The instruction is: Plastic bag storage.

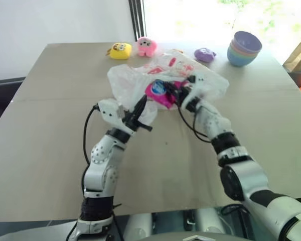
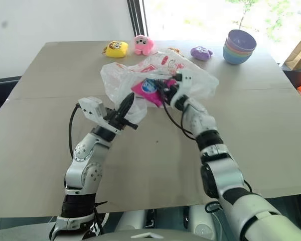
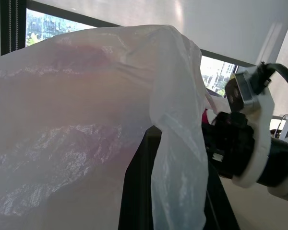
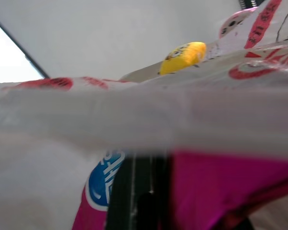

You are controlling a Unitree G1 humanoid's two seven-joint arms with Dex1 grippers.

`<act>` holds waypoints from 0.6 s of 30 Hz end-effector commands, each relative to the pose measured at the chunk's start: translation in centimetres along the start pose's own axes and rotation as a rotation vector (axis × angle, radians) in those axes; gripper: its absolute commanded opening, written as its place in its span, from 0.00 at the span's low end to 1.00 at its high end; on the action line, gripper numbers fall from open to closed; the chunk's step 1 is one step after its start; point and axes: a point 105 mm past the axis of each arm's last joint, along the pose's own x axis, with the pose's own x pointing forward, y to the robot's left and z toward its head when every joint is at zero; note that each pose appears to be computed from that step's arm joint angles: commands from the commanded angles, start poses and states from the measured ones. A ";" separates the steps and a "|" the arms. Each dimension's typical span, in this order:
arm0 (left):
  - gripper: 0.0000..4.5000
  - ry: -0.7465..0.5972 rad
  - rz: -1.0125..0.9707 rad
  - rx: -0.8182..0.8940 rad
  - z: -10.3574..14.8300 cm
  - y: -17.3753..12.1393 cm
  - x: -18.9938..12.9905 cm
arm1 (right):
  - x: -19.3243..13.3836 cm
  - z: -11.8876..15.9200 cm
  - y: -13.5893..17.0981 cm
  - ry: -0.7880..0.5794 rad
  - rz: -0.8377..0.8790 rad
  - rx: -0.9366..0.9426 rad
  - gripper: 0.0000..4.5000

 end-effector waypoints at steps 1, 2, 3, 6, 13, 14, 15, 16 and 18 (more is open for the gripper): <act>0.00 -0.035 -0.028 0.008 0.9 -0.8 0.3 | 1.0 1.6 2.4 -0.030 0.040 -0.156 0.60; 0.00 -0.037 -0.021 0.007 0.8 -0.7 0.3 | 0.5 0.3 3.0 0.034 0.099 -0.209 0.71; 0.00 -0.038 -0.016 0.006 0.8 -0.6 0.3 | 0.1 -0.6 3.3 0.079 0.137 -0.237 0.79; 0.00 -0.039 -0.007 0.005 0.8 -0.5 0.3 | -3.1 -2.7 2.9 0.202 0.236 -0.221 0.98; 0.00 -0.034 0.010 -0.001 0.3 -0.2 0.3 | -12.9 -3.5 -0.9 0.338 0.204 -0.389 0.98; 0.00 -0.032 0.011 -0.002 0.2 -0.2 0.2 | -13.8 -2.9 -1.9 0.309 0.153 -0.436 0.98; 0.00 -0.032 0.012 -0.003 0.2 -0.2 0.2 | -14.4 -2.2 -2.8 0.281 0.102 -0.468 0.98; 0.00 -0.031 0.015 -0.004 0.1 -0.2 0.2 | -15.0 -1.5 -4.1 0.256 0.027 -0.491 0.98; 0.00 -0.031 0.019 -0.007 0.0 -0.1 0.3 | -16.2 0.5 -7.0 0.182 -0.148 -0.524 0.98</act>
